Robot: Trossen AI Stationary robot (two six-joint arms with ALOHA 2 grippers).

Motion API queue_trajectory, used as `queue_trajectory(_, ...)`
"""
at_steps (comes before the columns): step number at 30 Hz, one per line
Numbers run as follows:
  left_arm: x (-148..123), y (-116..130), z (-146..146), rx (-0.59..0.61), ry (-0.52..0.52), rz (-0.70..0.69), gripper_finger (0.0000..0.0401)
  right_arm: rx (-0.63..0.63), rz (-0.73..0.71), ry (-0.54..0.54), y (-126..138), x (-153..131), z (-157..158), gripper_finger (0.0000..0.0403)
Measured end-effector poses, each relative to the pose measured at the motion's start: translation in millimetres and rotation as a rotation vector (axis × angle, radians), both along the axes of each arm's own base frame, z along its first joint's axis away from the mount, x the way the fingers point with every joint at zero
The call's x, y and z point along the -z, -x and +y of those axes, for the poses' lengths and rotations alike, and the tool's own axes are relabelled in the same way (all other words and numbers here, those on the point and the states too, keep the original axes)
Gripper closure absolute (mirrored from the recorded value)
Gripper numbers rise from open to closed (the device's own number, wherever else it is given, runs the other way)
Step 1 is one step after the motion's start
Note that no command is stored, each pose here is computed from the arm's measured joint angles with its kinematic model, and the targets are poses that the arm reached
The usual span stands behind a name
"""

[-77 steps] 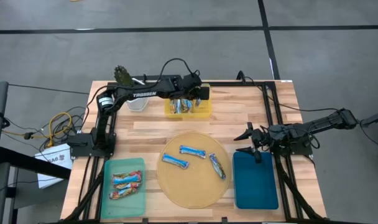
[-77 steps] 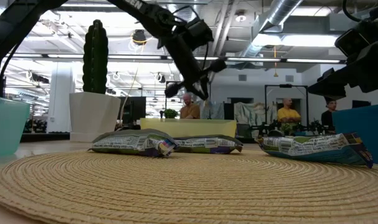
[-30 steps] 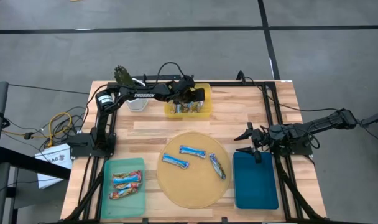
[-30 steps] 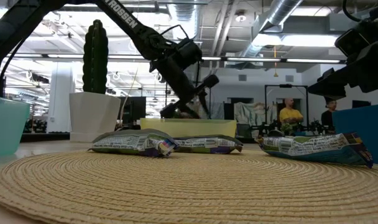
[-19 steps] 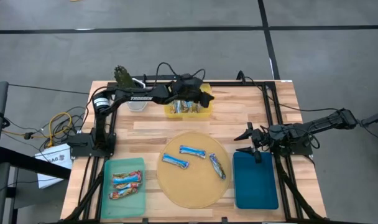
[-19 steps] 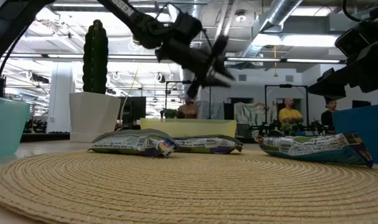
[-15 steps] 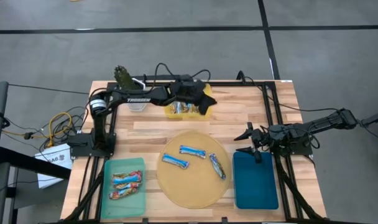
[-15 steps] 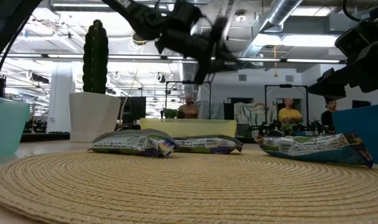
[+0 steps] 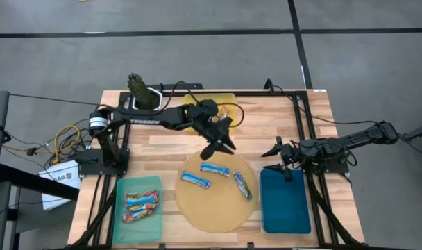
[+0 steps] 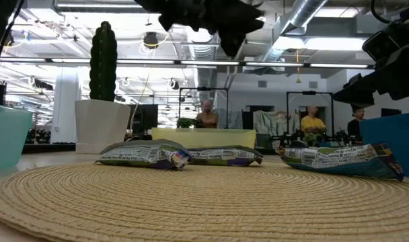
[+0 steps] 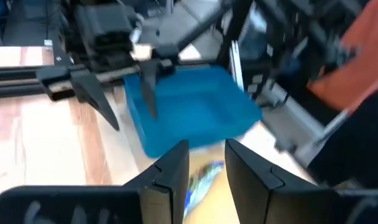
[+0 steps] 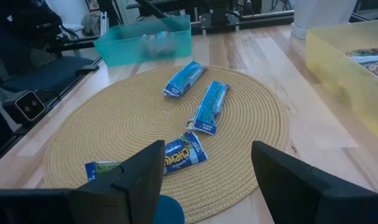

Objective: Pick and place Granola Bars by type
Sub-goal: Put the blue granola bar into the dark blue bin

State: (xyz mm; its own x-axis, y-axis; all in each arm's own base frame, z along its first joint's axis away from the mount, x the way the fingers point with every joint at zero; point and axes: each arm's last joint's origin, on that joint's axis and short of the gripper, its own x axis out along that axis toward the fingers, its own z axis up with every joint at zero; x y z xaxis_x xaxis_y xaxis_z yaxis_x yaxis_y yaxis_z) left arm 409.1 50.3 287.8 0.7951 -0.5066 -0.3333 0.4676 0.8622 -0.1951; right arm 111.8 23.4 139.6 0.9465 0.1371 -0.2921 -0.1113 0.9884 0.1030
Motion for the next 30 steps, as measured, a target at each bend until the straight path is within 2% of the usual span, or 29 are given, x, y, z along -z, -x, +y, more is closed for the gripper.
queue_trajectory(5, -7, 17, -34, 0.057, -0.227, 0.043, 0.0305, 0.0, 0.0, 0.0, 0, 0, 0, 0.0168)
queue_trajectory(9, -7, 33, -62, 0.102, -0.399, 0.134, 0.0305, 0.0, 0.0, 0.0, 0, 0, 0, 0.0168)
queue_trajectory(16, 12, 52, -98, 0.139, -0.593, 0.334, 0.0305, 0.0, 0.0, 0.0, 0, 0, 0, 0.0168)
queue_trajectory(19, 23, 60, -108, 0.152, -0.63, 0.401, 0.0305, 0.0, 0.0, 0.0, 0, 0, 0, 0.0168)
queue_trajectory(25, 51, 73, -119, 0.131, -0.605, 0.529, 0.0305, 0.0, 0.0, 0.0, 0, 0, 0, 0.0168)
queue_trajectory(30, 75, 82, -117, 0.059, -0.606, 0.617, 0.0305, 0.0, 0.0, 0.0, 0, 0, 0, 0.0168)
